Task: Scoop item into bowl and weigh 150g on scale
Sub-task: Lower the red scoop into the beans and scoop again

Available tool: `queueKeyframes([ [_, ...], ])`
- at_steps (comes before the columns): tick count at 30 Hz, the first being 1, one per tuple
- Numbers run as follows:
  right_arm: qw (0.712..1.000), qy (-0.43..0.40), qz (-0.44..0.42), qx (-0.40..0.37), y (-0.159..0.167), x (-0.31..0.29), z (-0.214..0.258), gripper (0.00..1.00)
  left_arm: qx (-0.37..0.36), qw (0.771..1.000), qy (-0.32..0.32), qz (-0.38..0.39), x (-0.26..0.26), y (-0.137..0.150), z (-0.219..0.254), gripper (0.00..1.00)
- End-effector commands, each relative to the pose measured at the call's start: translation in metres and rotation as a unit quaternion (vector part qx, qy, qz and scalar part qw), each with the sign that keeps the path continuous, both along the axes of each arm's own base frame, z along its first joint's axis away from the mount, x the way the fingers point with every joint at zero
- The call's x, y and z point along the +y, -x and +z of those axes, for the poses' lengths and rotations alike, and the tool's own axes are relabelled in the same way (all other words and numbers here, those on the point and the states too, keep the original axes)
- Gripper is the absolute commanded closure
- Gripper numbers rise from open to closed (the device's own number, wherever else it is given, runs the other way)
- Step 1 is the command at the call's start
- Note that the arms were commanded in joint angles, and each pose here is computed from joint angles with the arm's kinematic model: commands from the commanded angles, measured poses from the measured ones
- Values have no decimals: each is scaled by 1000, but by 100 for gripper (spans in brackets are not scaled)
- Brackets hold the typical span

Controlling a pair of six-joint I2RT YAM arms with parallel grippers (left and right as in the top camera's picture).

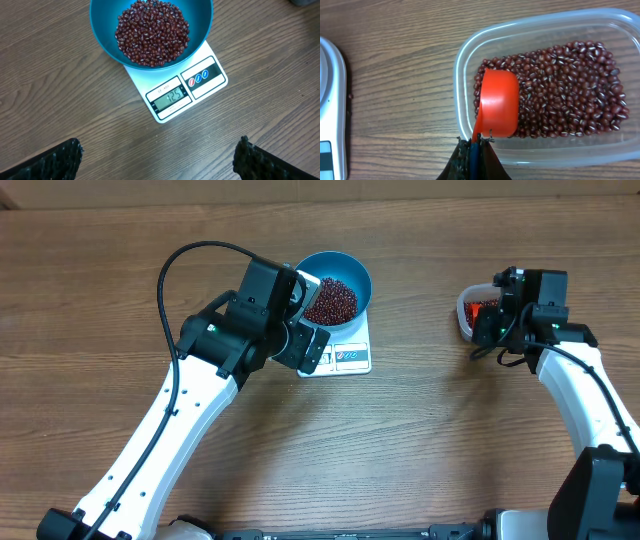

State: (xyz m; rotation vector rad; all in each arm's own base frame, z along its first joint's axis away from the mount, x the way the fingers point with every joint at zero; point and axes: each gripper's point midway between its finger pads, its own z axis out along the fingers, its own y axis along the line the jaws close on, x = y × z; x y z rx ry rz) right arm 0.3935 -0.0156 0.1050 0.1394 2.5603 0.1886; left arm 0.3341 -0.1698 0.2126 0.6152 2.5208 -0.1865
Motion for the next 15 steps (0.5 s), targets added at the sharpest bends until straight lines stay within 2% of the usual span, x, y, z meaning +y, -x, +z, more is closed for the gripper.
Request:
queueKeyframes([
  [1,999,-35,-31,-2,-1,-4,3,96,-9,1000,4,-9,-1,-2,7,0],
  [6,993,-72,-94,1,1,-26,4,96,-9,1000,4,-9,-1,-2,7,0],
  [15,979,-185,-80,-12,3,-30,13,96,-9,1000,4,-9,-1,-2,7,0],
])
